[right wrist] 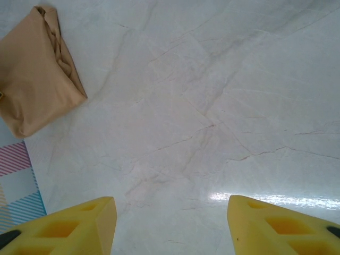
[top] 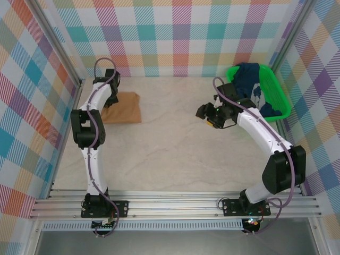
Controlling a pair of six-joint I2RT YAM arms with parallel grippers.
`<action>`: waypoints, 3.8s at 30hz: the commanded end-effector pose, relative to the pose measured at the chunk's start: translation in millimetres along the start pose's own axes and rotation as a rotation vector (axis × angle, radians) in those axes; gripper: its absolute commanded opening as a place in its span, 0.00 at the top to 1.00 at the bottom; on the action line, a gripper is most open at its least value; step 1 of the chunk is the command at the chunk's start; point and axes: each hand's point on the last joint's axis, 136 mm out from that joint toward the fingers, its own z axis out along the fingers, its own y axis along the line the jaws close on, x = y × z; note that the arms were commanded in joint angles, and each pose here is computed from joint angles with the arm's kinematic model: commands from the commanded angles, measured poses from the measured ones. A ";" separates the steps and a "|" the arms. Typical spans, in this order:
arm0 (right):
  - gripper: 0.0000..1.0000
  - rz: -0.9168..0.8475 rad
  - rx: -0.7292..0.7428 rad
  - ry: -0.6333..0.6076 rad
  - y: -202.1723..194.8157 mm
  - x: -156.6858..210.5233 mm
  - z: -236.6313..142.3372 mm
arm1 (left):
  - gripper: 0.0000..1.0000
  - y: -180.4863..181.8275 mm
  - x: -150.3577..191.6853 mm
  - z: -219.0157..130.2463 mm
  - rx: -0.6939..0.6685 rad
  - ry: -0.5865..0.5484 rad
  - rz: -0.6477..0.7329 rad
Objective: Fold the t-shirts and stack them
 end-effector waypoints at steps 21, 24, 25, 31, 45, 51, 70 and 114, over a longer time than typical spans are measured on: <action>0.44 0.041 -0.039 0.126 -12.9 38.6 5.7 | 0.53 40.1 -125.7 57.5 -0.090 -0.267 -0.122; 0.40 0.011 -0.054 0.099 -6.6 33.0 0.6 | 0.14 52.3 -133.3 37.4 -0.119 -0.296 -0.205; 0.38 -0.005 -0.068 0.084 -2.6 30.0 -2.5 | 0.10 56.0 -138.4 24.7 -0.117 -0.314 -0.237; 0.34 -0.114 -0.213 -0.053 33.7 6.9 -23.9 | 0.00 65.4 -167.0 -83.7 0.011 -0.455 -0.428; 0.00 -0.289 -0.285 -0.611 47.5 -36.0 -111.9 | 0.00 58.2 -43.2 -224.1 0.706 -0.418 -0.488; 0.23 -0.186 0.086 -0.591 -16.4 -26.6 -137.4 | 0.00 69.2 61.9 -239.3 0.779 -0.386 -0.427; 0.00 -0.443 0.609 -0.782 -202.5 -7.9 -71.9 | 0.00 79.3 183.4 -117.2 0.402 -0.612 -0.017; 0.00 -0.508 0.335 -0.893 -192.4 -94.1 3.9 | 0.00 8.3 131.6 -46.1 0.530 -0.670 -0.038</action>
